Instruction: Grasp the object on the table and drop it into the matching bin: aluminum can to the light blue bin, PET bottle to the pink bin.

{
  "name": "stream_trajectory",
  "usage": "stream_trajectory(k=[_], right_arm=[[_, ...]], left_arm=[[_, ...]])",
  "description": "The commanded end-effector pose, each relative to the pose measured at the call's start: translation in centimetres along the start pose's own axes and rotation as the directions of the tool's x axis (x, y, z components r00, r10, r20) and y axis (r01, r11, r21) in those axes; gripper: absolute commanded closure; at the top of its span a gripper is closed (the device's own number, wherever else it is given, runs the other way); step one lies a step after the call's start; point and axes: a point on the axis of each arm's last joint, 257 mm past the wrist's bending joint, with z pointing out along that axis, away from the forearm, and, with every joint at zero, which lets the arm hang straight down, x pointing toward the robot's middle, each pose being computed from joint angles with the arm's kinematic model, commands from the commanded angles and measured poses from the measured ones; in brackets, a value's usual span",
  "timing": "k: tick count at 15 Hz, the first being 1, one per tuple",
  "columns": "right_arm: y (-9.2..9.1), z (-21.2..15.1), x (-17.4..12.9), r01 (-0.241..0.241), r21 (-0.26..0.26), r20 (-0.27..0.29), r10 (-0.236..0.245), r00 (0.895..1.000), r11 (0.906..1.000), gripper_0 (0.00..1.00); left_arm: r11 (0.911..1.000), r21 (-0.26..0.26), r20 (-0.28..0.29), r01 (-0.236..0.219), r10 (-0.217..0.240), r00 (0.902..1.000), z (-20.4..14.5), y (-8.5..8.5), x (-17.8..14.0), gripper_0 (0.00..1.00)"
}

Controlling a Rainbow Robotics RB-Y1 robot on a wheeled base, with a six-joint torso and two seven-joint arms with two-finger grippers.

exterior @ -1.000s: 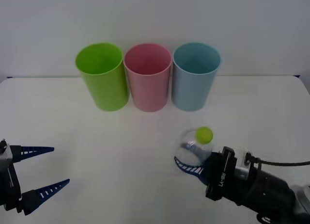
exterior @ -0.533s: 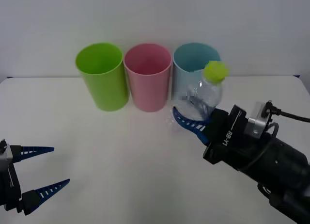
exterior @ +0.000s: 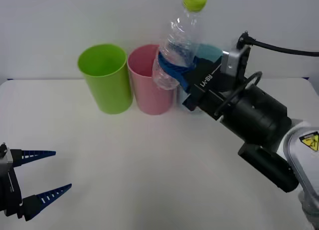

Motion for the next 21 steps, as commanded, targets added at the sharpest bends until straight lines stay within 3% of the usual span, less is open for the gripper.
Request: stream_trajectory(k=[1,9,13,16,21], right_arm=[[-2.0,3.2,0.4,-0.001,0.023,-0.009,0.001,1.000,0.9997,1.00],[-7.8,11.1,4.2,0.038,0.137,-0.095,-0.025,0.995,0.9899,1.00],[-10.2,13.3,7.1,0.054,0.169,-0.160,-0.026,0.987,0.9841,1.00],[-11.3,13.5,9.4,0.066,0.182,-0.213,-0.026,0.977,0.9811,1.00],[-11.4,13.0,12.0,0.080,0.183,-0.269,-0.029,0.963,0.9798,1.00]], left_arm=[[1.0000,0.000,0.000,0.000,0.000,1.0000,0.0,0.0,0.0,0.00],[1.0000,0.000,0.000,0.000,0.000,1.0000,0.0,0.0,0.0,0.00],[1.0000,0.000,0.000,0.000,0.000,1.0000,0.0,0.0,0.0,0.00],[1.0000,0.000,0.000,0.000,0.000,1.0000,0.0,0.0,0.0,0.00],[1.0000,0.000,0.000,0.000,0.000,1.0000,0.0,0.0,0.0,0.00]])
